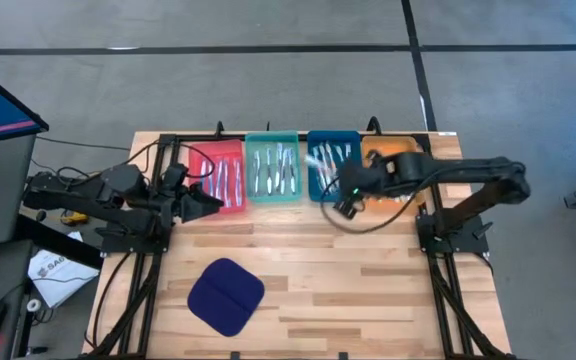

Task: Pick & Place Toothbrushes
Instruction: Put the green toothbrush into the orange bin

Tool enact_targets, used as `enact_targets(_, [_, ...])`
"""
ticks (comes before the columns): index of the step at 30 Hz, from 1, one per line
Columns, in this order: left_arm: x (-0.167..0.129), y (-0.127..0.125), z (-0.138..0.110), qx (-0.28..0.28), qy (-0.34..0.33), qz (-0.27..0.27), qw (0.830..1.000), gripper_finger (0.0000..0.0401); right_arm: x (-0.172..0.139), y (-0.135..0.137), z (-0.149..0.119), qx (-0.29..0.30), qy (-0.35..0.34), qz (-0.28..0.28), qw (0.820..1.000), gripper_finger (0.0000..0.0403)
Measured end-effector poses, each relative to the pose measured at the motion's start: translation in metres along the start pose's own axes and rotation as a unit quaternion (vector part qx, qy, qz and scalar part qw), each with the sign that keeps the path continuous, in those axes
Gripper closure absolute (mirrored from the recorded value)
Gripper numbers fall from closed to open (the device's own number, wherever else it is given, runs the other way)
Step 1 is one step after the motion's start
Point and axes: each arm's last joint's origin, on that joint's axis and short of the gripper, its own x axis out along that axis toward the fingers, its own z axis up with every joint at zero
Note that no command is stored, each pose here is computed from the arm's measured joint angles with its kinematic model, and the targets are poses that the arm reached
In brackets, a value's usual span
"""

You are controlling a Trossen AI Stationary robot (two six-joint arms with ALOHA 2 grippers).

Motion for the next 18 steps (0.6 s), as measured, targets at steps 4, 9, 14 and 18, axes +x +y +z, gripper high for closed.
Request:
enact_targets(4, [0.001, 0.0, 0.0, 0.0, 0.0, 0.0, 1.0, 0.0214, -0.013, -0.028, -0.004, 0.049, -0.003, -0.031, 0.998, 0.0393])
enact_targets(9, [0.002, 0.001, -0.001, 0.012, 0.002, 0.002, 1.0, 0.0214, -0.022, -0.051, -0.008, 0.108, 0.002, -0.062, 0.992, 0.0393])
enact_targets(14, [0.005, 0.002, -0.002, 0.012, 0.006, 0.007, 1.0, 0.0214, -0.025, -0.062, -0.011, 0.174, 0.007, -0.073, 0.982, 0.0393])
enact_targets(18, [0.007, 0.003, -0.003, 0.012, 0.008, 0.009, 1.0, 0.0214, -0.024, -0.067, -0.015, 0.232, 0.024, -0.088, 0.968, 0.0393])
